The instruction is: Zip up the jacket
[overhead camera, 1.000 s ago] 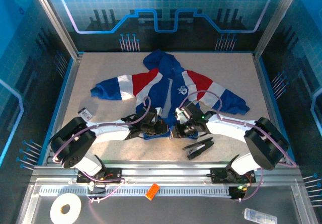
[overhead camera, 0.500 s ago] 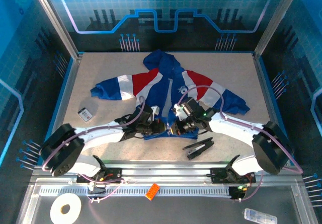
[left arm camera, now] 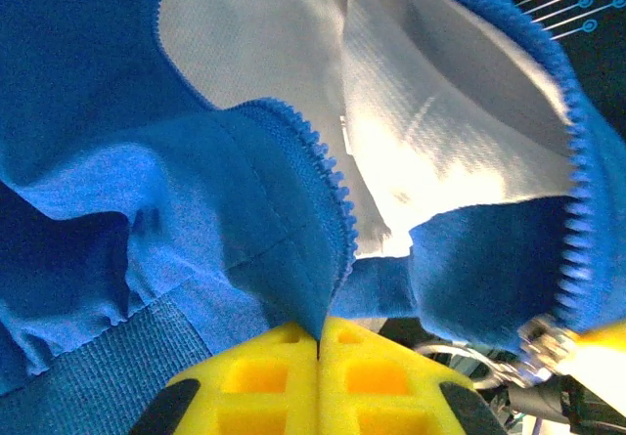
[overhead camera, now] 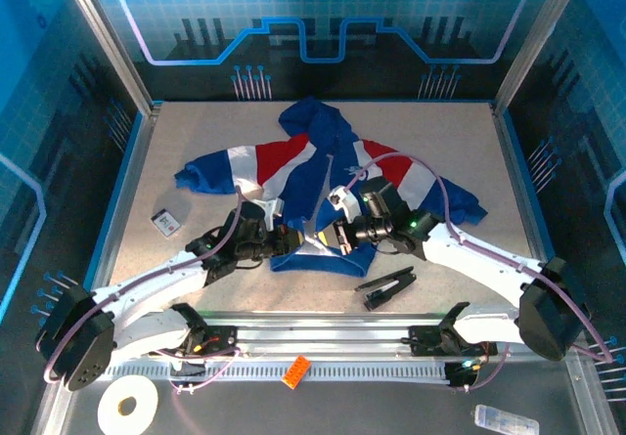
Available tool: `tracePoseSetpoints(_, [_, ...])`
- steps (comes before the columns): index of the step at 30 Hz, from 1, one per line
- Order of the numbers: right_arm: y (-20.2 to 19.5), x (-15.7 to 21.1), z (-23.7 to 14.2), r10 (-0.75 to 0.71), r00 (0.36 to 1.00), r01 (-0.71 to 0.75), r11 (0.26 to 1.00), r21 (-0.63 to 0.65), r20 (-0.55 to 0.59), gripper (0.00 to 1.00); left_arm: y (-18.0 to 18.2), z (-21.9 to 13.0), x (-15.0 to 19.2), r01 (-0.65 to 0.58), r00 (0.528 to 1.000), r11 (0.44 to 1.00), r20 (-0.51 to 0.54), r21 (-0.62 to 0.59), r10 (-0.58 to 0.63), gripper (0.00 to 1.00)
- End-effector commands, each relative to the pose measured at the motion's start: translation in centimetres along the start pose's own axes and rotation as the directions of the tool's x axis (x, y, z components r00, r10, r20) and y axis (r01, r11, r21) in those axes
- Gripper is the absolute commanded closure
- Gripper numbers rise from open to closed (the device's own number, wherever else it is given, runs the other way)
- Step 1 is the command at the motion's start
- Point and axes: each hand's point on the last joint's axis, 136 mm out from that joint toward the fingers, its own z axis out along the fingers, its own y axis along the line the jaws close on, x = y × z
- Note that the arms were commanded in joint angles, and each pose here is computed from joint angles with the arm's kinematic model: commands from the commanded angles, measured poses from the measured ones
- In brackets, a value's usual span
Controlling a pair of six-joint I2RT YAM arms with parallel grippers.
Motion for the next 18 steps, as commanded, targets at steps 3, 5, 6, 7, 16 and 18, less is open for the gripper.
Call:
tracePoseSetpoints(3, [1.7,0.4,0.9,-0.043,0.998,0.050,0.988,-0.145,0.049,1.00,0.4,0.9,0.7,0.038,0.999,0.999,-0.029,0.028,-0.037,1.00])
tracePoseSetpoints(5, [1.1,1.1,1.5,-0.040,0.998,0.045,0.989,-0.140,0.042,1.00,0.4,1.3,0.8,0.048,0.998,0.998,-0.037,0.037,-0.046,1.00])
tracePoseSetpoints(6, [0.8,1.5,1.8,-0.037,0.999,0.042,0.989,-0.143,0.040,1.00,0.4,1.5,0.9,0.054,0.998,0.998,-0.040,0.042,-0.053,1.00])
tracePoseSetpoints(7, [0.5,1.8,2.1,-0.030,0.999,0.036,0.988,-0.151,0.040,1.00,0.5,1.8,1.0,0.061,0.997,0.997,-0.045,0.044,-0.059,1.00])
tracePoseSetpoints(16, [-2.6,2.7,4.4,0.157,0.983,-0.130,0.959,-0.253,0.090,1.00,1.4,5.2,2.7,0.132,0.986,0.991,-0.104,0.038,-0.127,1.00])
tracePoseSetpoints(18, [-3.8,3.3,5.0,0.194,0.978,-0.175,0.962,-0.211,0.071,0.99,1.2,5.6,2.7,0.135,0.985,0.990,-0.111,0.044,-0.130,1.00])
